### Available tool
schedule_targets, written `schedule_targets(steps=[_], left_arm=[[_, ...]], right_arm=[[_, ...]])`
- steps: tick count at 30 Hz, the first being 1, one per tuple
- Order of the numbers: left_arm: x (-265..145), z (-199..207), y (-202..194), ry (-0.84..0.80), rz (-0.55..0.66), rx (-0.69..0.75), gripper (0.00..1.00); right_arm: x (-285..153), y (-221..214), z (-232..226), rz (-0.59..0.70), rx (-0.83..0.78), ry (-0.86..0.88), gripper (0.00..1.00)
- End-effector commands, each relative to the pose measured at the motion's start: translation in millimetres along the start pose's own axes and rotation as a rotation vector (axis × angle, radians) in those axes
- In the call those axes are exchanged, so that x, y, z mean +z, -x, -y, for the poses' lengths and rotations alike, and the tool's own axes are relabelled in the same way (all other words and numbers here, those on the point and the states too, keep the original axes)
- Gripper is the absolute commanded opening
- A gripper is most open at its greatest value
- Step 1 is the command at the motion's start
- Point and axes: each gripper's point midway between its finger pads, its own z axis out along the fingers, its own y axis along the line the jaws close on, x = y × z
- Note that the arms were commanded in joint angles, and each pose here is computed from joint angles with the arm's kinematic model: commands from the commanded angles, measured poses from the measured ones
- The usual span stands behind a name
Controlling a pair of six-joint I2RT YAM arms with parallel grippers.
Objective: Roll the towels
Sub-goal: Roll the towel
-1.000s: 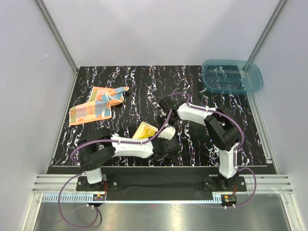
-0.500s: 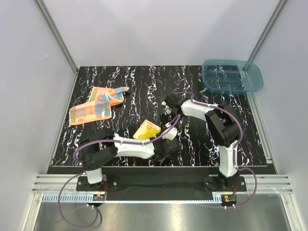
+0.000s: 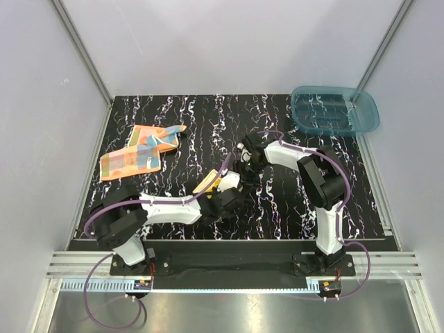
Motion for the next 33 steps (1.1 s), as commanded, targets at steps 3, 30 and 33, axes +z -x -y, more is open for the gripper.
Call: schedule_targets(steps=[3, 30, 33], left_arm=[[-3, -29, -53, 0.034, -0.179, 0.063, 0.18], [-36, 15, -20, -0.413, -0.188, -0.194, 0.15], [-41, 24, -16, -0.480, -0.211, -0.227, 0.15]], right_arm=[[-15, 29, 45, 0.105, 0.001, -0.154, 0.56], [-29, 57, 70, 0.154, -0.009, -0.340, 0.62], [-31, 57, 69, 0.157, -0.008, -0.340, 0.64]])
